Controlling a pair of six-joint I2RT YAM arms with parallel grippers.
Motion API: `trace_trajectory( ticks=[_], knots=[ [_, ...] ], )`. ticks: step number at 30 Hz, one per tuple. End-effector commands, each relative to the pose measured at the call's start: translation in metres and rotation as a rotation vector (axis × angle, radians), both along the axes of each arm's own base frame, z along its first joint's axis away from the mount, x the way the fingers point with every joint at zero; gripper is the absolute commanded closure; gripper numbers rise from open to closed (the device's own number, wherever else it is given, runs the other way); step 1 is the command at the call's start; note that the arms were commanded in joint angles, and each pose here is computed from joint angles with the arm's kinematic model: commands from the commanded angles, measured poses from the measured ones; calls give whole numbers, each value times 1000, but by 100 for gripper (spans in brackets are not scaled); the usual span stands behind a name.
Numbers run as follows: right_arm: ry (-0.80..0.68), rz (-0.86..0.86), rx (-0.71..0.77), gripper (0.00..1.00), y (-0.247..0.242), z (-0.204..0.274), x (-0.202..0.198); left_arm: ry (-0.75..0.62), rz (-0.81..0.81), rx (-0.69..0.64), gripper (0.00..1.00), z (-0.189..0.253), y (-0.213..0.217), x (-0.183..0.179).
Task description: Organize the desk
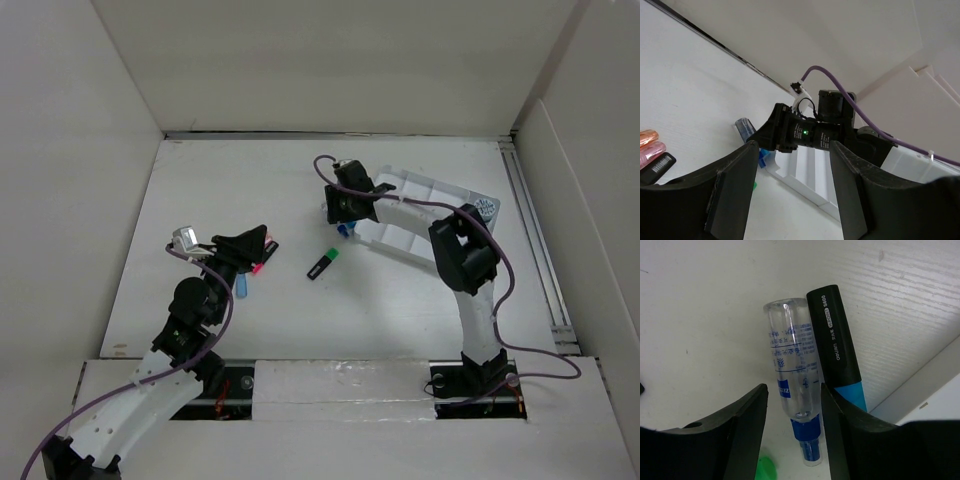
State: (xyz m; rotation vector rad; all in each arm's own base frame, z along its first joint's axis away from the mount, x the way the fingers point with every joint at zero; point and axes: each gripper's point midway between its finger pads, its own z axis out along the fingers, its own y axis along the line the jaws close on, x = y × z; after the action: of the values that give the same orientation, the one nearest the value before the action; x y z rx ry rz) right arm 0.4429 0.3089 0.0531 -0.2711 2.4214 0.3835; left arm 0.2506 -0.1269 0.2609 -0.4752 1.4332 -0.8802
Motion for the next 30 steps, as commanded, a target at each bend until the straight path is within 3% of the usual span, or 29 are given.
trace_trajectory(
  ticks=[1, 4, 7, 17, 21, 22, 25, 27, 28, 30],
  knots=[
    [-48, 6, 6, 48, 10, 20, 11, -27, 1, -24, 45, 11, 0, -1],
    [-35, 19, -7, 57, 16, 8, 5, -25, 4, -23, 45, 10, 0, 0],
    [-35, 7, -41, 58, 15, 3, 3, -23, -2, -23, 45, 10, -1, 0],
    [-23, 32, -30, 44, 29, -6, -2, -22, 3, -21, 45, 9, 0, 0],
    [-79, 48, 44, 72, 43, 25, 0, -25, -1, -26, 45, 8, -1, 0],
    [-109, 69, 97, 75, 51, 32, 0, -24, 2, -26, 45, 8, 0, 0],
    [-168, 56, 178, 81, 47, 68, 9, -22, -2, -20, 45, 8, -1, 0],
    [-189, 52, 257, 81, 45, 88, 7, -23, 3, -23, 45, 7, 0, 1],
    [-251, 48, 331, 81, 39, 122, 12, -18, 3, -18, 45, 7, 0, 1],
    [-275, 21, 370, 81, 20, 130, 12, -18, 1, -18, 45, 9, -1, 0]
  ],
)
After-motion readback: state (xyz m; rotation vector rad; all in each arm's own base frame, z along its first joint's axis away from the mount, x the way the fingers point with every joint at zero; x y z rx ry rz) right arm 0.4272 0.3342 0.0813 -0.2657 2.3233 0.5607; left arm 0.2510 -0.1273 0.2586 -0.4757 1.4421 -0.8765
